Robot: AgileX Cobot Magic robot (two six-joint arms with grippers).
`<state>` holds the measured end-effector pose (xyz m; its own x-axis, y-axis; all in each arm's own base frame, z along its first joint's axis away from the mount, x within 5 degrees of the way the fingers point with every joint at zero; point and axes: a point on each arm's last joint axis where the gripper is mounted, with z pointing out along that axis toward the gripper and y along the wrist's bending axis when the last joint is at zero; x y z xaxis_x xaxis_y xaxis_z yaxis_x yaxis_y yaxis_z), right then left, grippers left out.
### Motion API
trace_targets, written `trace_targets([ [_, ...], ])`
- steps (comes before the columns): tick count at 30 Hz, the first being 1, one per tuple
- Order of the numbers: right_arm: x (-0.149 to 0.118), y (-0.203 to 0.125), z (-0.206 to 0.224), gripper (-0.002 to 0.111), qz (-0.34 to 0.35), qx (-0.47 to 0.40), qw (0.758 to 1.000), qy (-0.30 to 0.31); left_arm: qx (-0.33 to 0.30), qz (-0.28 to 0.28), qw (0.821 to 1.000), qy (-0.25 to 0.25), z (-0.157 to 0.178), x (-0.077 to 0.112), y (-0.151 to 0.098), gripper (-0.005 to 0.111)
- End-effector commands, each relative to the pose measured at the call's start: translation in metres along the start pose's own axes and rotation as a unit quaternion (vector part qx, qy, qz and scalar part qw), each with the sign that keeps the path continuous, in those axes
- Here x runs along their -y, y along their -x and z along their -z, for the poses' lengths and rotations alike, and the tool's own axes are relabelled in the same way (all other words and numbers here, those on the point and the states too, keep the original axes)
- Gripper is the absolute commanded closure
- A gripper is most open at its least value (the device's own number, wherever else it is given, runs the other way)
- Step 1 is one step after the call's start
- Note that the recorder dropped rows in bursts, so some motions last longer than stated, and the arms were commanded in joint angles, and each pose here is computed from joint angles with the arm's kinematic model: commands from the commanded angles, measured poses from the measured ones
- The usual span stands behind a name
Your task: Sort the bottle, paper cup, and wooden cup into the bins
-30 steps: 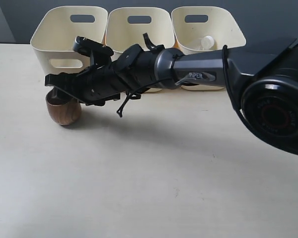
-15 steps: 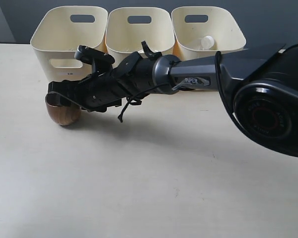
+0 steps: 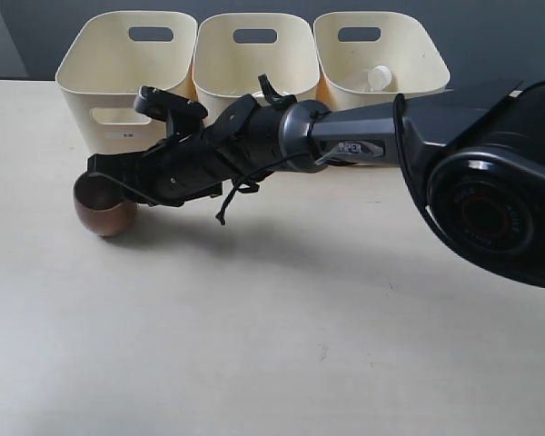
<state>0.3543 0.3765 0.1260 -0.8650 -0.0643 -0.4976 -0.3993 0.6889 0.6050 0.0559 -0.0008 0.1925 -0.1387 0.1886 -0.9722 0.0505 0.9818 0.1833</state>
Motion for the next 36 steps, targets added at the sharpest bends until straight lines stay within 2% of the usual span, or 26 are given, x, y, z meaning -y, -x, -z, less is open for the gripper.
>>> trace_targets([
  [1, 0.000, 0.002, 0.002, 0.079, 0.014, -0.005, 1.000, -0.001, 0.004, 0.001, 1.000, -0.001, 0.000, 0.000, 0.000, 0.107],
  [7, 0.000, 0.002, 0.002, 0.082, 0.012, -0.004, 1.000, -0.002, 0.004, 0.001, 1.000, -0.001, 0.000, 0.000, 0.000, 0.107],
  [8, 0.000, 0.002, 0.002, 0.086, 0.012, -0.004, 1.000, -0.002, 0.004, 0.001, 1.000, -0.001, 0.000, 0.000, 0.000, 0.107],
  [11, 0.000, 0.002, 0.002, 0.109, 0.015, -0.005, 1.000, -0.003, 0.004, 0.001, 1.000, -0.001, 0.000, 0.000, 0.000, 0.107],
  [18, -0.004, 0.004, 0.006, 0.108, 0.016, -0.004, 1.000, 0.003, 0.004, 0.001, 1.000, -0.001, 0.000, 0.000, 0.000, 0.107],
  [22, -0.023, 0.020, 0.027, 0.108, 0.030, 0.020, 0.999, 0.019, 0.004, 0.001, 1.000, -0.001, 0.000, 0.000, 0.000, 0.107],
  [29, -0.052, 0.048, 0.069, 0.108, 0.084, 0.090, 0.992, 0.021, 0.004, 0.001, 1.000, -0.001, 0.000, 0.000, 0.000, 0.107],
  [36, -0.057, 0.067, 0.085, 0.108, 0.081, 0.176, 0.981, -0.001, 0.004, 0.001, 1.000, -0.001, 0.000, 0.000, 0.000, 0.107],
])
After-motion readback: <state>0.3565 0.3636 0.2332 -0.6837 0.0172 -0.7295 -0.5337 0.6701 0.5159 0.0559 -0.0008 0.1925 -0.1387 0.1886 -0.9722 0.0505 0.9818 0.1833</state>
